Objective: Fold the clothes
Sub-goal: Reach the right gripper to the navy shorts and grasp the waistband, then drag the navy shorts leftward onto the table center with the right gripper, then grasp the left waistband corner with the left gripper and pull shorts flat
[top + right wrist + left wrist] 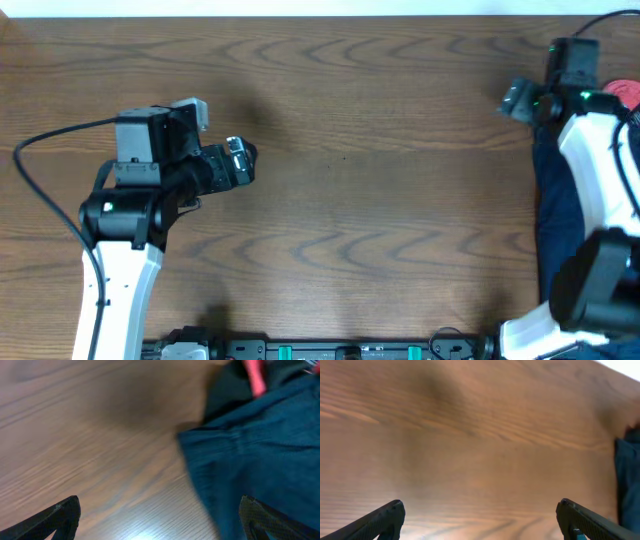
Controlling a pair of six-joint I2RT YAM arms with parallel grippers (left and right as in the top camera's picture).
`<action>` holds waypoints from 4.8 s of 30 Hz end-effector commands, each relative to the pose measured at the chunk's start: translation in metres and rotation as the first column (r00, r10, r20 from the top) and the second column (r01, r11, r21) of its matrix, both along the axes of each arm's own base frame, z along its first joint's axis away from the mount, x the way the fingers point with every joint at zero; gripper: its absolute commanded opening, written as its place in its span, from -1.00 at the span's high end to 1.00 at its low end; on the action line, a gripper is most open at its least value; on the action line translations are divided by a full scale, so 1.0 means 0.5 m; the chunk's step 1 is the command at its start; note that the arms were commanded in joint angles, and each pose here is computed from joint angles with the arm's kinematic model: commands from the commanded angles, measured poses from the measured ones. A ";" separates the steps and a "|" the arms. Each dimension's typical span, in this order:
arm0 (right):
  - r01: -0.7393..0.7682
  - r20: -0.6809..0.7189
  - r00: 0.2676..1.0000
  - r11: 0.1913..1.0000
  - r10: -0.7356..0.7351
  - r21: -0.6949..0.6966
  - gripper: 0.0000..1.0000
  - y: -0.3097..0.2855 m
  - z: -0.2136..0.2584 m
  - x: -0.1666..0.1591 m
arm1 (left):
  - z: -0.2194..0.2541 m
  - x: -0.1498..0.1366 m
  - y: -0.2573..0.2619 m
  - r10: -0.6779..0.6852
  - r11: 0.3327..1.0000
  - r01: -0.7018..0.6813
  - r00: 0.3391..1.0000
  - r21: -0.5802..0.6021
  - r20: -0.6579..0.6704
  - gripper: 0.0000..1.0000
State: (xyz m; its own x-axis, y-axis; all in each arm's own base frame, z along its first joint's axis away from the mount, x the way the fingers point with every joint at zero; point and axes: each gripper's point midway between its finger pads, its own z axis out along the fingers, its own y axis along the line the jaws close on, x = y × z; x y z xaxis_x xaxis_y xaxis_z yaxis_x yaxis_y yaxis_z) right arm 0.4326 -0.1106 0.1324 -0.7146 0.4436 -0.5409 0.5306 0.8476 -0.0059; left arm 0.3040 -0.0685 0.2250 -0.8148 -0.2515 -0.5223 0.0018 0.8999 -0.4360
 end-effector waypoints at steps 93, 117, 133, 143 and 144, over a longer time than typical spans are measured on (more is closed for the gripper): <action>-0.302 -0.417 0.828 0.925 0.374 0.230 -0.22 0.365 -0.162 -0.251 | -0.070 0.051 -0.008 -0.027 0.999 0.029 0.995 0.019 -0.092 -0.95; -0.085 -0.422 0.903 0.996 0.076 -0.001 0.92 0.153 -0.268 -0.275 | -0.091 0.051 -0.030 -0.158 0.984 0.163 0.985 0.073 -0.070 -0.94; -0.337 -0.125 0.914 0.895 0.385 0.294 0.00 0.277 -0.039 -0.202 | -0.347 0.103 -0.130 -0.329 0.897 0.389 0.904 0.208 -0.272 -0.86; -0.541 0.054 0.825 0.758 0.562 0.366 -0.04 0.348 0.051 -0.230 | -0.468 0.132 -0.138 -0.344 0.884 0.418 0.884 0.208 -0.316 -0.44; -0.540 0.052 0.825 0.758 0.563 0.367 -0.04 0.347 0.051 -0.233 | -0.477 0.132 -0.138 -0.343 0.884 0.420 0.882 0.207 -0.323 -0.39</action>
State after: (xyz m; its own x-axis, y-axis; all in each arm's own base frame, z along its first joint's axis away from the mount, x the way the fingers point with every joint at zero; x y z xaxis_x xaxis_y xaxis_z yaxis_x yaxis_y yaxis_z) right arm 0.3162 0.0557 0.1441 -0.9266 0.1497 -0.3449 0.0445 0.9545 0.2949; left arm 0.3769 -0.1398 0.0059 -0.9268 0.2062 -0.3139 0.2840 0.9316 -0.2267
